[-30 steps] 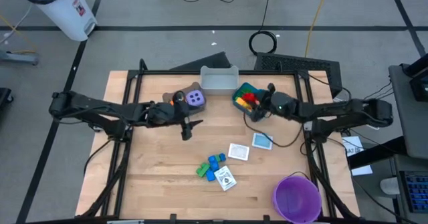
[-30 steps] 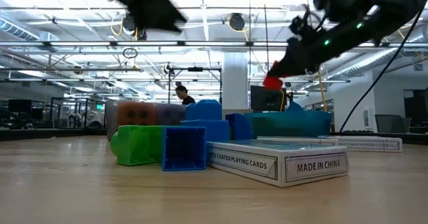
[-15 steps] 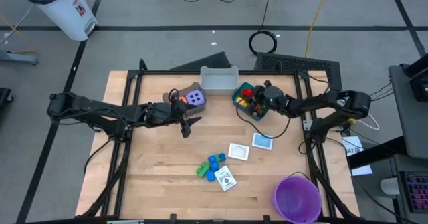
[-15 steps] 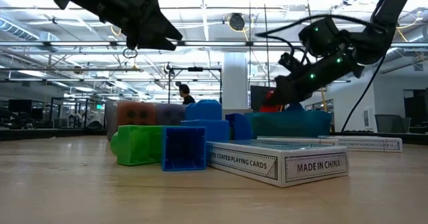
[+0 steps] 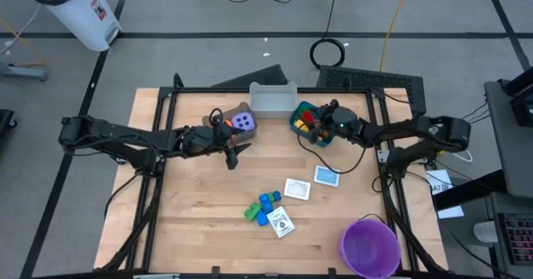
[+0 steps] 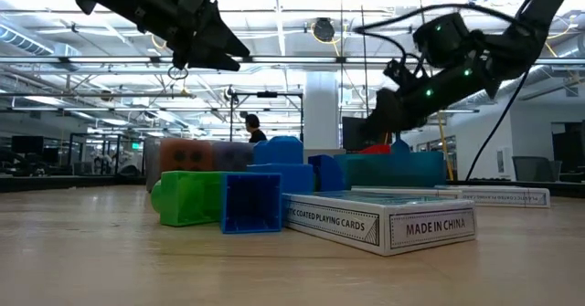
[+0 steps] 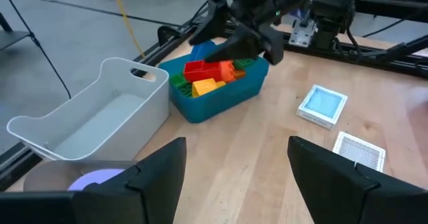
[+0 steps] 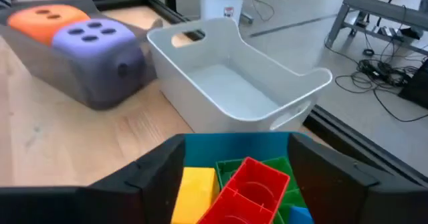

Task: Pick & Place Toys
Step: Put the blue 2 studs game piece into the blue bin

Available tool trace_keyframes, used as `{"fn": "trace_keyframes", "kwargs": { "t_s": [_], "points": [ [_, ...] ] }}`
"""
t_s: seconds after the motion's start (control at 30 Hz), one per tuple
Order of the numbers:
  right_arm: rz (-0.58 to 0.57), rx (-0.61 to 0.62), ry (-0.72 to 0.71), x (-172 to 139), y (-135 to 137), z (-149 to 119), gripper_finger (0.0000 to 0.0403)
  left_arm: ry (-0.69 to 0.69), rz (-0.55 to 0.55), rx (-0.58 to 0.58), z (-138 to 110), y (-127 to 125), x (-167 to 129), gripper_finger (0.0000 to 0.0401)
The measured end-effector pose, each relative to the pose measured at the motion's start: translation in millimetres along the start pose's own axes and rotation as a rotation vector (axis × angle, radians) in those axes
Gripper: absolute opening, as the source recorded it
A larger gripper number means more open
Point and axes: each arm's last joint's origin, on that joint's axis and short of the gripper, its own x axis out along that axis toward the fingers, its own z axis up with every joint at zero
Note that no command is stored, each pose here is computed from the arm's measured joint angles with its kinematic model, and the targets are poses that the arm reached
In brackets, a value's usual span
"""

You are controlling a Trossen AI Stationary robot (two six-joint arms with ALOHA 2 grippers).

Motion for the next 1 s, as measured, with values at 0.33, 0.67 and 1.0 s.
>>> {"fn": "trace_keyframes", "kwargs": {
  "t_s": [0.33,0.67,1.0],
  "points": [
    [0.207,0.01,-0.084,-54,20,34,0.0293,0.001,-0.002,-0.024,0,0,0,0.0269],
    [0.312,0.005,-0.074,-81,34,38,0.0279,0.002,-0.005,-0.029,0,-1,0,0.0269],
    [0.351,-0.009,-0.071,-84,41,37,0.0279,0.001,-0.006,-0.055,0,-1,0,0.0269]
  ]
}}
